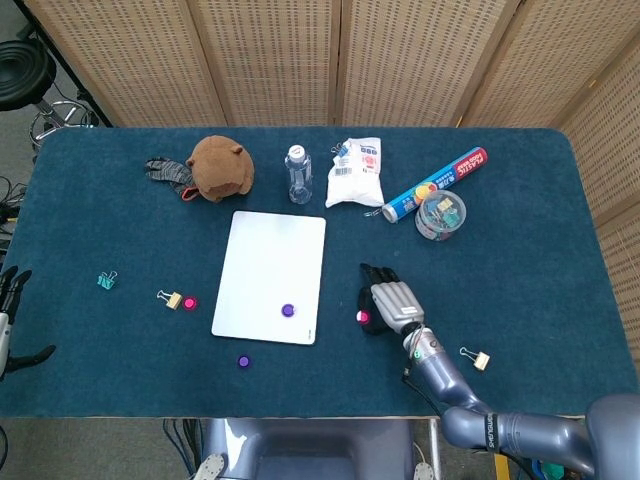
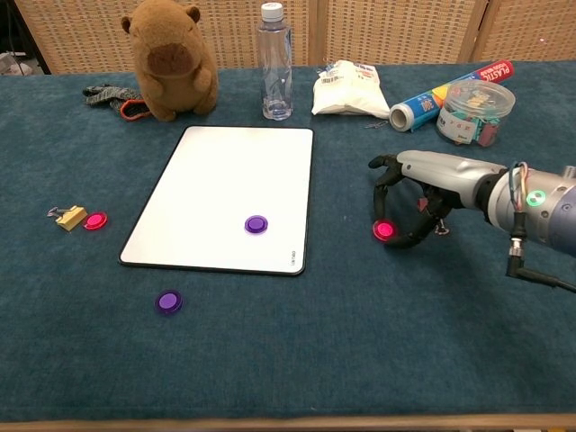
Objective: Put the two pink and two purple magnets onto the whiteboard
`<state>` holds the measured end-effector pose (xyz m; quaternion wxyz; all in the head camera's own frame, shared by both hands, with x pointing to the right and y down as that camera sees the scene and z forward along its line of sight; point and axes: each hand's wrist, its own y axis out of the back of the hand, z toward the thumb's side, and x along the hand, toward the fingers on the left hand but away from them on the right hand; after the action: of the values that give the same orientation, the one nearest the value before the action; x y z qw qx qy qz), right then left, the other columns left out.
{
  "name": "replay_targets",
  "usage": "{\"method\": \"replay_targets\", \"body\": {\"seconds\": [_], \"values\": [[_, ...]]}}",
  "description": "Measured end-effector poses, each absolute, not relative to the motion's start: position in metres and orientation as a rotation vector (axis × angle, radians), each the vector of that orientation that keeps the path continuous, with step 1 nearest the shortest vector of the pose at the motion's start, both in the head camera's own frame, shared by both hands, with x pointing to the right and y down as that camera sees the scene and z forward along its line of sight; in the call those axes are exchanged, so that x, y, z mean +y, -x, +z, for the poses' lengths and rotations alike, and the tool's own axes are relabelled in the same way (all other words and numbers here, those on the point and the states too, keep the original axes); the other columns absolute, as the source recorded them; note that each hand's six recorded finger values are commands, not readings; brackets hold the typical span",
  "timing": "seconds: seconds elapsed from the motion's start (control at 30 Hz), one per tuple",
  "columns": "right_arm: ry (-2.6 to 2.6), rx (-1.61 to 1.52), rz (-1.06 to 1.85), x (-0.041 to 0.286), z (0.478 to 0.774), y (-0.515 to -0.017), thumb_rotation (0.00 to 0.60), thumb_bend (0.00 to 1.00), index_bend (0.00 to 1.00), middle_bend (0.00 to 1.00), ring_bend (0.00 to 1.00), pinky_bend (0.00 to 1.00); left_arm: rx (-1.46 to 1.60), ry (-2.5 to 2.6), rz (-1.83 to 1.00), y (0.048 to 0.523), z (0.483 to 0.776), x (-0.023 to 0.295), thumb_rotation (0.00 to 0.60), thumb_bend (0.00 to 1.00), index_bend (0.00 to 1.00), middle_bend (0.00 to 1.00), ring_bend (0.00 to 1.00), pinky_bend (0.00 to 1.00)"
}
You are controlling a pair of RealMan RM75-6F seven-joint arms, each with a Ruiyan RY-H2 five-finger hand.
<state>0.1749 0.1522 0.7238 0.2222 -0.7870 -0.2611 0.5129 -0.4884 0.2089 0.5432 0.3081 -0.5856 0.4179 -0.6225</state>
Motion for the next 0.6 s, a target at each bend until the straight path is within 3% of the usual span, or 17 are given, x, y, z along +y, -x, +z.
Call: {"method": "replay_targets", "body": {"seconds": [0.6], "values": [[2.251, -0.813, 1.292, 0.116, 0.716, -0.115, 0.600, 0.30, 0.54, 0.00, 0.00, 0.00, 1.104, 1.556, -1.650, 0.489, 0.543, 0.209, 0.600, 0.08, 0.00, 0.00, 0.00, 0.00]]}}
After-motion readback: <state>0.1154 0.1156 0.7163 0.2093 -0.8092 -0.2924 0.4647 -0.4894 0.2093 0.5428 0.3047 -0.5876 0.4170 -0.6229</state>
